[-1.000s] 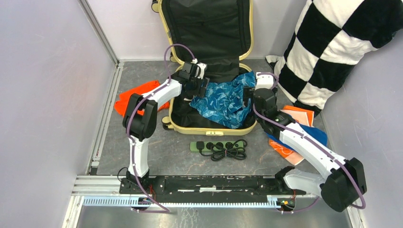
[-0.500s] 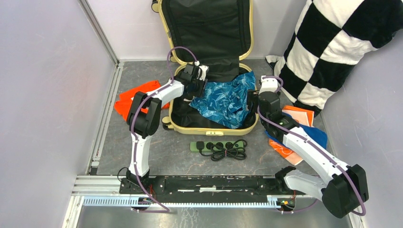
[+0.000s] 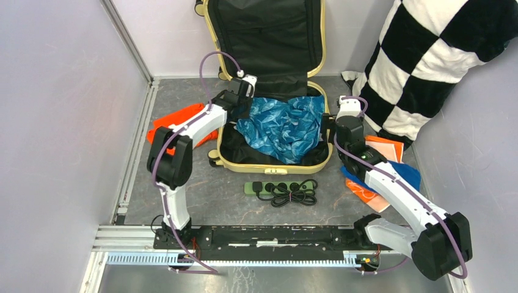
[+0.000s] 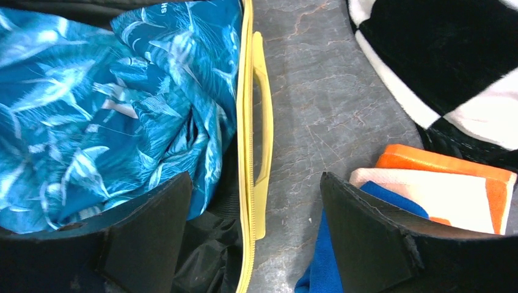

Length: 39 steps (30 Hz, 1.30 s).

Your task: Pack the luggage

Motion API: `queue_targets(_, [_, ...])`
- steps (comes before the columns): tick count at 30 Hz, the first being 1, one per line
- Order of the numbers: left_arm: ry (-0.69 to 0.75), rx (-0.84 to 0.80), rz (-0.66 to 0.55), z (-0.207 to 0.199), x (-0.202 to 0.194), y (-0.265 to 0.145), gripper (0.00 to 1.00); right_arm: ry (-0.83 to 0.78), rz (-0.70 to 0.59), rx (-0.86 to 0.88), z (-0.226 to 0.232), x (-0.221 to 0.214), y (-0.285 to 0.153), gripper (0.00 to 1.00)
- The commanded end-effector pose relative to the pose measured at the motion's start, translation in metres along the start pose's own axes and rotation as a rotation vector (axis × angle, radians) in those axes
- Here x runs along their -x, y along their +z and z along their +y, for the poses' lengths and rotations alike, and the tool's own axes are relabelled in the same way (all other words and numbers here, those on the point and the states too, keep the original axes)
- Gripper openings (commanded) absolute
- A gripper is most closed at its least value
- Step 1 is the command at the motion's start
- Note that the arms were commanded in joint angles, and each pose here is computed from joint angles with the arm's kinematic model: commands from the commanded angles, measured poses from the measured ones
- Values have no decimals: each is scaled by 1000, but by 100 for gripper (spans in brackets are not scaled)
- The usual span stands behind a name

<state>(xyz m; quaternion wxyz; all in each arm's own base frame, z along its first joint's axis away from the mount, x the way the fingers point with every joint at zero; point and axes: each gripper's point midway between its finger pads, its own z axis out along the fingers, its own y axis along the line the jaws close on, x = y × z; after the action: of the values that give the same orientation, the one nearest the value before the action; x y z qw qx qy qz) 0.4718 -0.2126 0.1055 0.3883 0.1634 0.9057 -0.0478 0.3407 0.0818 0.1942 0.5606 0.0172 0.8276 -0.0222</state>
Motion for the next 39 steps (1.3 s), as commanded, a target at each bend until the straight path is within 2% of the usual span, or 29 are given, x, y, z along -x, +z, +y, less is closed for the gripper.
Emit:
queue_targets(1, [0, 187, -49, 46, 5, -31, 2, 16, -21, 43, 12, 16, 6, 84])
queue_targets(5, [-27, 134, 11, 36, -28, -31, 2, 6, 7, 66, 20, 12, 13, 84])
queue_targets(6, [-30, 119, 19, 33, -32, -30, 8, 1, 17, 72, 22, 10, 16, 84])
queue_targets(9, [-23, 71, 28, 25, -32, -30, 76, -8, 41, 96, 31, 9, 24, 83])
queue_targets(11, [-14, 50, 8, 22, -20, -37, 94, -11, 48, 113, 38, 11, 29, 83])
queue_targets(12, [-11, 44, -5, 22, -12, -43, 99, -10, 47, 123, 42, 14, 33, 83])
queue_targets(16, [-16, -6, -73, 24, 32, -82, 100, -17, 75, 157, 61, 15, 55, 81])
queue_targets(20, [-38, -64, -151, 44, 73, -137, 100, -38, 141, 196, 81, -3, 81, 78])
queue_targets(24, [7, 14, -151, 93, 66, -166, 100, -80, 224, 189, 88, -37, 106, 77])
queue_targets(28, [-52, 129, -49, 143, 7, -152, 100, -104, 289, 209, 95, -59, 117, 76])
queue_targets(30, [-78, 167, -28, 157, -14, -139, 100, -102, 290, 243, 102, -57, 115, 76])
queue_targets(33, [-125, 162, 17, 157, -35, -112, 100, -104, 195, 270, 110, -25, 96, 81])
queue_targets(36, [-169, 126, 35, 151, -37, -89, 100, -108, 111, 290, 116, 6, 72, 86])
queue_targets(39, [-183, 165, 70, 156, -44, -60, 100, -84, 36, 315, 117, 31, 46, 89])
